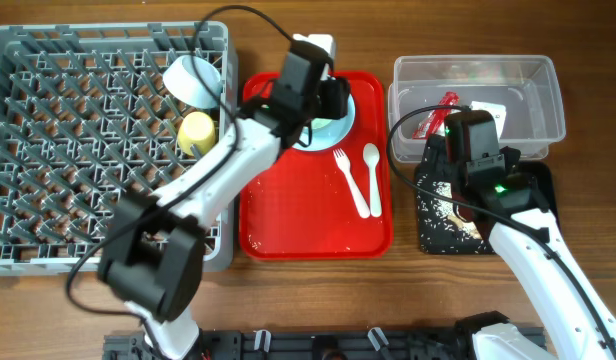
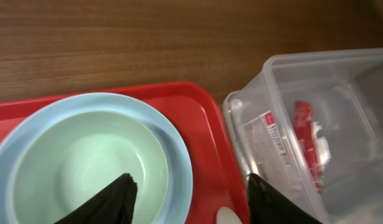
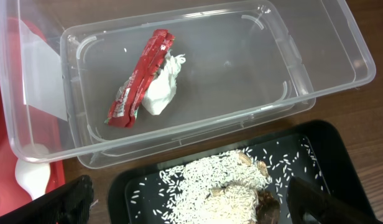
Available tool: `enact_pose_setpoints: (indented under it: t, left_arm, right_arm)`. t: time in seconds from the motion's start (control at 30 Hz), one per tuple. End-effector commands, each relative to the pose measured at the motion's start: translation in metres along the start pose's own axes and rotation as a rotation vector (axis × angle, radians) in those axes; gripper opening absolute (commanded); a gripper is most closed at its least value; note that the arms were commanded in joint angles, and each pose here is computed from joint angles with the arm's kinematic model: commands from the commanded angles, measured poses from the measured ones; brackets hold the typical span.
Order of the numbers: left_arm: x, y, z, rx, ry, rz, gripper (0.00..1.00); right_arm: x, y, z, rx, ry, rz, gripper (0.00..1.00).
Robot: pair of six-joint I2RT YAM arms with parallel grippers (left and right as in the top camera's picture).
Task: Sort waste into correct bins and load items into the dishwasher rack
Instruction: 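Reach the left gripper to the green bowl on the plate and grasp it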
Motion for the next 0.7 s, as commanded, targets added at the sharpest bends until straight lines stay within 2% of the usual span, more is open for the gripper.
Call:
enact_pose_setpoints:
  t: [0.0,0.2,0.43,0.57,0.67]
  left_arm:
    - [0.003,-0.007,0.027,-0.010,0.018,0.045,0.53]
    - [0.015,-0.027,0.056,0.035,0.041,0.072,0.44]
    - [0.025,-0.045,0.074,0.085,0.067,0.071,0.41]
    - [0.027,-0.047,0.076,0.094,0.072,0.070,0.21]
    - [0.029,-0.052,0.075,0.122,0.088,0.070,0.15]
  right_arm:
    - [-0.002,0.003,-0.001,-0.011,-0.016,0.005,1.00]
    - [-0.002,0.003,-0.001,-0.011,-0.016,0.005,1.00]
    - [-0.002,0.003,-0.001,-0.011,-0.016,0.005,1.00]
    - [-0.002,0.003,-0.001,-0.011,-0.016,0.005,1.00]
    - [-0.002,0.003,-0.001,-0.011,-0.016,0.005,1.00]
Point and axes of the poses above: each gripper's point midway between its finger pads, its own z axis out along the fingers, its own x axis along the line the jaws close on, y = z × x, the point moved 8 cm from there along -z, back along the fingers, and after that the axes turned 8 degrees about -z, right-handed, at the moved point
